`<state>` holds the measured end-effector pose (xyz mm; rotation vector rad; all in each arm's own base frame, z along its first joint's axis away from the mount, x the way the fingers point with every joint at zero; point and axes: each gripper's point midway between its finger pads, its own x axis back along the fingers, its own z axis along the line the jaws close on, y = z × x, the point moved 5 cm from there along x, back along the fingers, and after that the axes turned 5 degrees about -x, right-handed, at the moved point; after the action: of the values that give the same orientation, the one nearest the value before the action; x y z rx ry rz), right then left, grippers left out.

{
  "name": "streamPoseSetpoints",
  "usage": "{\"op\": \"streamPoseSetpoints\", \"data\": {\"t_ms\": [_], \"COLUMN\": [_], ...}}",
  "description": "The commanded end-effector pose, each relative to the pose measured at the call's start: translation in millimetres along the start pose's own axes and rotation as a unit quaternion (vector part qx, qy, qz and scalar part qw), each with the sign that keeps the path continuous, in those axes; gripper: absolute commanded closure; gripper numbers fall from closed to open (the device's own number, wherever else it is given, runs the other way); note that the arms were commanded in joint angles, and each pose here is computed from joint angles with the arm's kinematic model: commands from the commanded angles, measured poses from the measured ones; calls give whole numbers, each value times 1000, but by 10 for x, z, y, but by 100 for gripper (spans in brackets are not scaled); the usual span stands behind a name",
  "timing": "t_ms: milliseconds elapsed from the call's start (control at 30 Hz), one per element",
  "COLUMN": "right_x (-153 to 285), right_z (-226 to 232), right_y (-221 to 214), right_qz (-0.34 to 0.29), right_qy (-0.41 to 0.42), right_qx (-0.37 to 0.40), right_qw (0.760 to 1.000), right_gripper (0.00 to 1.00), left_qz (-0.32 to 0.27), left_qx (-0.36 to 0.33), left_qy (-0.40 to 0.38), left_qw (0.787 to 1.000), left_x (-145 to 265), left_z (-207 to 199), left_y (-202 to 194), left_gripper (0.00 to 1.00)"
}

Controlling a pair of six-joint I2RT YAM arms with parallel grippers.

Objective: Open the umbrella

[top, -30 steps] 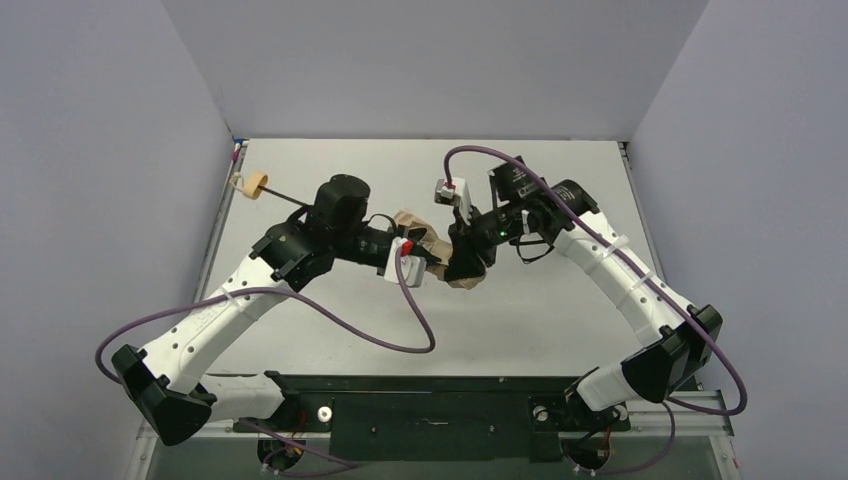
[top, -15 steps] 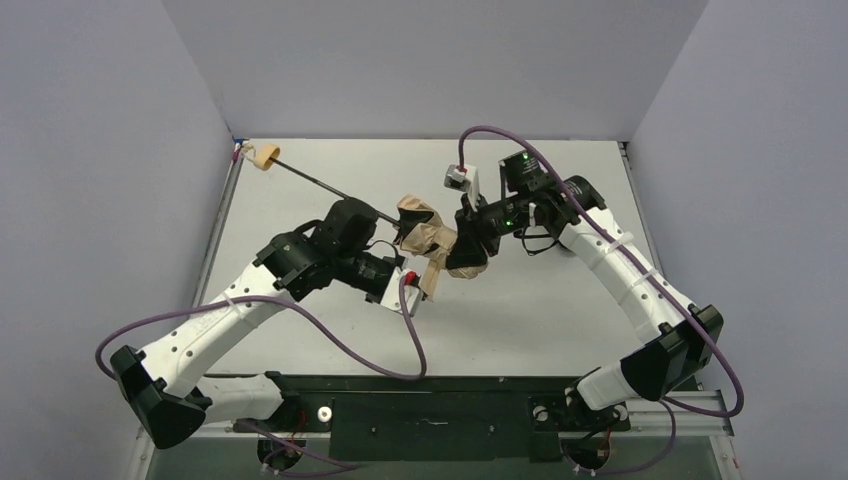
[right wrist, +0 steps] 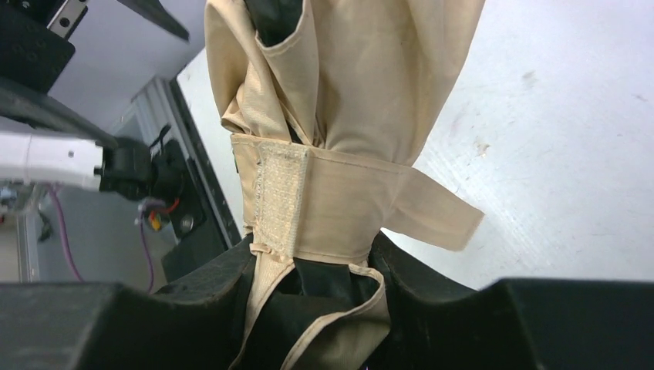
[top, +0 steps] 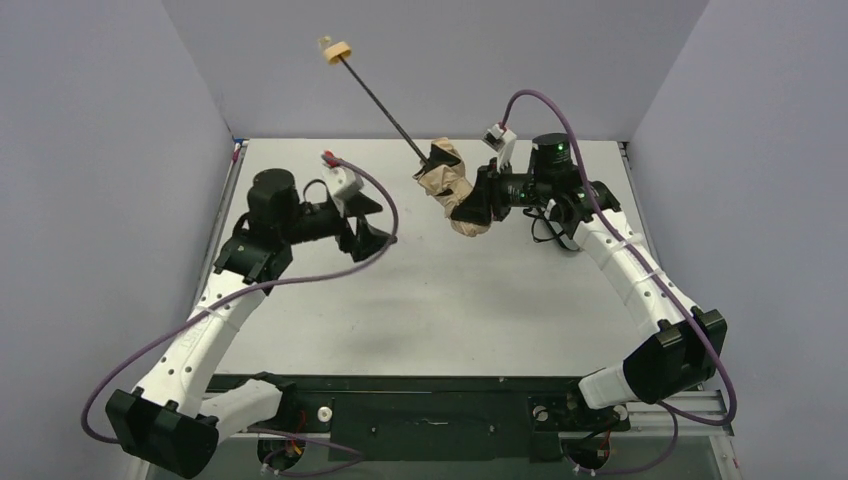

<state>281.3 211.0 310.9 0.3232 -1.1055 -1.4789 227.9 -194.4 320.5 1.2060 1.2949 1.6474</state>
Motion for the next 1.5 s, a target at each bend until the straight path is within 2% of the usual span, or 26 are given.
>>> {"op": "streamPoseSetpoints", "data": {"t_ms": [0, 100, 233, 300, 433, 600, 667, 767, 967, 1033, 1100, 1133, 1200, 1267, 1300, 1367, 1400, 1433, 1467], "right_x": [185, 172, 123, 94, -4, -82, -120, -170, -253, -259, -274, -274, -276, -278, -272, -257, -235, -224, -199], "right_z": [225, 245, 309, 376, 551, 761, 819, 881, 926, 920, 888, 881, 874, 850, 843, 788, 740, 706, 622], "right_y": [630, 678, 699, 707, 665, 597, 557, 502, 389, 367, 306, 296, 273, 253, 247, 218, 211, 193, 182], "right_qz": [-162, -186, -196, -200, -196, -184, -176, -166, -145, -143, -133, -131, -129, -127, -125, -120, -119, -117, -117], "right_qy": [17, 25, 38, 49, 72, 97, 104, 114, 127, 126, 121, 120, 118, 114, 112, 105, 98, 94, 83], "right_qx": [37, 29, 23, 28, 40, 72, 84, 93, 110, 113, 107, 108, 108, 108, 108, 108, 107, 105, 101], "right_qw": [986, 982, 980, 978, 977, 975, 975, 975, 975, 975, 978, 978, 979, 980, 980, 981, 982, 983, 985], "right_gripper": [100, 100, 100, 100, 100, 100, 100, 100, 100, 100, 100, 100, 100, 100, 97, 79, 64, 56, 44], "left_qz": [-157, -198, -248, -278, -310, -321, -328, -343, -363, -369, -372, -373, -373, -371, -368, -365, -359, -356, -344], "left_qx": [175, 244, 349, 372, 358, 377, 370, 356, 337, 335, 332, 330, 329, 326, 323, 307, 298, 291, 277], "left_qy": [84, 135, 117, 103, 91, 89, 86, 86, 88, 87, 86, 85, 83, 79, 75, 75, 81, 84, 94], "left_qw": [968, 940, 896, 880, 876, 864, 865, 865, 864, 863, 862, 863, 864, 866, 869, 875, 881, 884, 892], "left_x": [262, 359, 344, 331, 271, 174, 166, 174, 190, 203, 211, 214, 216, 210, 208, 224, 216, 220, 205], "left_z": [451, 748, 936, 983, 1017, 1093, 1110, 1135, 1197, 1212, 1218, 1216, 1209, 1196, 1177, 1150, 1151, 1132, 1137], "left_y": [524, 587, 741, 833, 1015, 1038, 1059, 1099, 1187, 1227, 1258, 1266, 1271, 1268, 1269, 1279, 1258, 1265, 1223], "left_gripper": [25, 21, 17, 7, 3, 3, 7, 15, 42, 52, 67, 81, 98, 100, 100, 100, 100, 100, 100]}}
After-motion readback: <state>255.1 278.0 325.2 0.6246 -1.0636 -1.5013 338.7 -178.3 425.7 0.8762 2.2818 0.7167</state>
